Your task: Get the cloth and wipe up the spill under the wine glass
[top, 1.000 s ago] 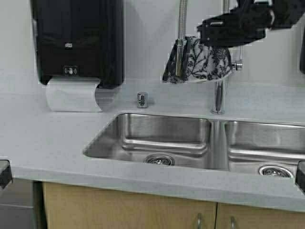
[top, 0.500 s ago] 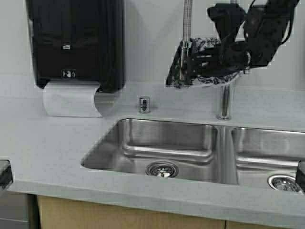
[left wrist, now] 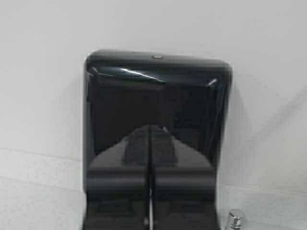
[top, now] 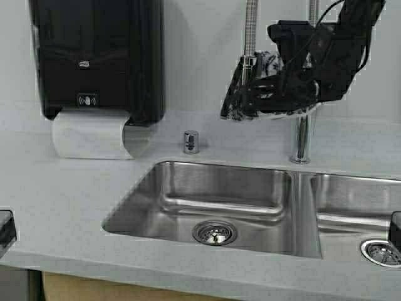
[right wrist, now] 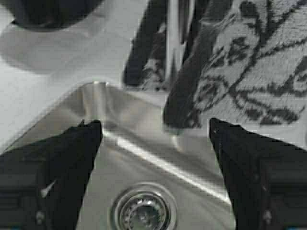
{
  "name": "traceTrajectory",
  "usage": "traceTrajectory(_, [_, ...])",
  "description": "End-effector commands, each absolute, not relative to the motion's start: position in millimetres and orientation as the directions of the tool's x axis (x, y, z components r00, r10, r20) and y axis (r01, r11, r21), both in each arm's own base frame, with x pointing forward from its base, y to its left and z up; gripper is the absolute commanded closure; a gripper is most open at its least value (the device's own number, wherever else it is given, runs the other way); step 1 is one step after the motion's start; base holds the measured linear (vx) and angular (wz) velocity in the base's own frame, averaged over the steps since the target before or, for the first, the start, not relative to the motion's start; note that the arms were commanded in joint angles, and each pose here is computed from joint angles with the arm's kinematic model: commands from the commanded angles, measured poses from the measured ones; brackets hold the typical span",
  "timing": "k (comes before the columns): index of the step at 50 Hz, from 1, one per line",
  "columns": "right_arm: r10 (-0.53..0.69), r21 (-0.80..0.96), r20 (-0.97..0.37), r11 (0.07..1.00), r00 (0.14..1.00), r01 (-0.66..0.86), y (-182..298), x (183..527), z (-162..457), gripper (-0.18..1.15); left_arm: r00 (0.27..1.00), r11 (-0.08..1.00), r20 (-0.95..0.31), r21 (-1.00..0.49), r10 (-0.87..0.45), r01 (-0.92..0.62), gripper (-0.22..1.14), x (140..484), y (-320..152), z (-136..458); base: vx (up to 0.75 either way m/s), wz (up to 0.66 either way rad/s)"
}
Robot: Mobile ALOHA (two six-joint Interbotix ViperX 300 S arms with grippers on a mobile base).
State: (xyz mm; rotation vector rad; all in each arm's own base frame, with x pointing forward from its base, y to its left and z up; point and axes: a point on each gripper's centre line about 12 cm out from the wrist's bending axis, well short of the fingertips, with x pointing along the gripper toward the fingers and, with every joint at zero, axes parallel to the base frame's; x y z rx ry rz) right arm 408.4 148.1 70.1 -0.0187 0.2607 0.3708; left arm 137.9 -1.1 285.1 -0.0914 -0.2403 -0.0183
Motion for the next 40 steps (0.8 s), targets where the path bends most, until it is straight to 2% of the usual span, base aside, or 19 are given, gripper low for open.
traceTrajectory(1, [0.356, 0.032, -0.212, 0.933, 0.910, -0.357, 151.4, 417.7, 80.2, -0.03, 0.969, 0.996, 0.249, -0.090, -0.005, 0.028, 0.90, 138.2, -0.8, 289.9, 0.06, 0.01])
traceTrajectory(23, [0.317, 0.034, -0.209, 0.948, 0.925, -0.317, 137.9, 437.1, 70.3, -0.03, 0.969, 0.996, 0.249, -0.090, -0.005, 0.028, 0.90, 138.2, -0.8, 289.9, 0.04, 0.00])
traceTrajectory(28, [0.311, 0.036, -0.209, 0.950, 0.927, -0.311, 135.7, 439.3, 69.1, 0.01, 0.969, 0.996, 0.247, -0.090, -0.005, 0.028, 0.90, 138.2, -0.8, 289.2, 0.01, 0.00])
traceTrajectory(33, [0.313, 0.033, -0.204, 0.949, 0.927, -0.314, 136.4, 440.8, 70.5, 0.14, 0.969, 0.996, 0.247, -0.088, -0.005, 0.027, 0.90, 138.2, -0.8, 289.2, 0.00, 0.00])
traceTrajectory(40, [0.315, 0.032, -0.200, 0.949, 0.928, -0.315, 137.2, 443.0, 70.2, 0.49, 0.969, 0.996, 0.247, -0.088, -0.005, 0.027, 0.90, 138.2, -0.8, 289.2, 0.00, 0.00])
